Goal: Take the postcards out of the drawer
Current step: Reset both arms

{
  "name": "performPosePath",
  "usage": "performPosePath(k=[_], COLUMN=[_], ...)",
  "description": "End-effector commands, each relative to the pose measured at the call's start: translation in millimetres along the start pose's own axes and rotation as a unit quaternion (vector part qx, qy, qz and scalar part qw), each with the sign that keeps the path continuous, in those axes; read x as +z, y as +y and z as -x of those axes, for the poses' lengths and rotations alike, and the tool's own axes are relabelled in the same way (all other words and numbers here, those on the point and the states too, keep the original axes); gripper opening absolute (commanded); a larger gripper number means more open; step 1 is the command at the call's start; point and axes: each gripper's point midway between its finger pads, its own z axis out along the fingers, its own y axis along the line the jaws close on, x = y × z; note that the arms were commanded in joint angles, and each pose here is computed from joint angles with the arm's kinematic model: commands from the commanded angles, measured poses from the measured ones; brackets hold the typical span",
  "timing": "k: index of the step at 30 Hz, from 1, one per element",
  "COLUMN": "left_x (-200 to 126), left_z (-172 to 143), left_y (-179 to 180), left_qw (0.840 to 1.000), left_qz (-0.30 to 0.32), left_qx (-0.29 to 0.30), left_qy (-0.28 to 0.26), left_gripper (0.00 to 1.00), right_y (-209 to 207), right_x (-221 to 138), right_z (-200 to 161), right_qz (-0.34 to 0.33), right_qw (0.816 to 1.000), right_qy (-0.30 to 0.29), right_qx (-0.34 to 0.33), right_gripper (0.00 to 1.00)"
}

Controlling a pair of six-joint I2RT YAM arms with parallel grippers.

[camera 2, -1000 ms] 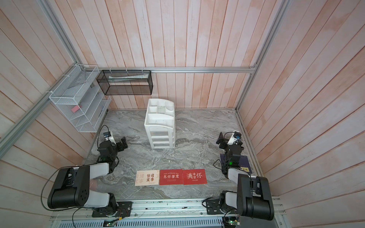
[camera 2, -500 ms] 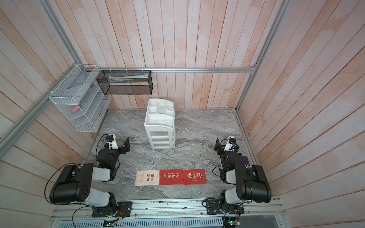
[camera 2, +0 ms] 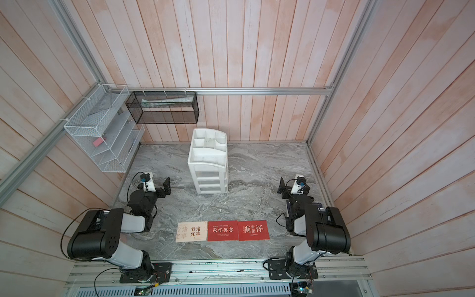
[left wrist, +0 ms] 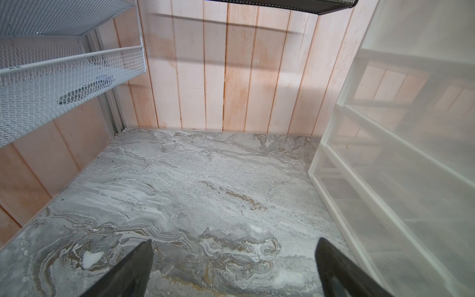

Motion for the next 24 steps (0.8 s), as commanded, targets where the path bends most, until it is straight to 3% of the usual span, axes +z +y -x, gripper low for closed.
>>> performPosePath(k=[1, 17, 21, 24], left_x=[2, 2, 2, 2], left_z=[-1, -1, -2, -2], left_y=[2, 2, 2, 1], left_qw=[1.000, 1.000, 1.000, 1.000], left_qz=[0.007, 0.007, 0.007, 0.006], left_qx=[0.007, 0.008, 0.008, 0.008], left_qy=[0.004, 0.004, 0.005, 0.005], left_gripper=[1.00, 1.00, 1.00, 1.00], right_y=[-2, -2, 26, 24], right_x=[-1, -1, 5, 4], right_z=[-1, -2, -7, -6], right_qz=[-0.010, -0.009, 0.061, 0.046], right_qw=[1.000, 1.000, 0.998, 0.998], right_qy=[0.001, 0.003, 0.019, 0.014], right_qx=[0.007, 0.007, -0.029, -0.032], right_gripper=[0.98, 0.98, 0.98, 0.98])
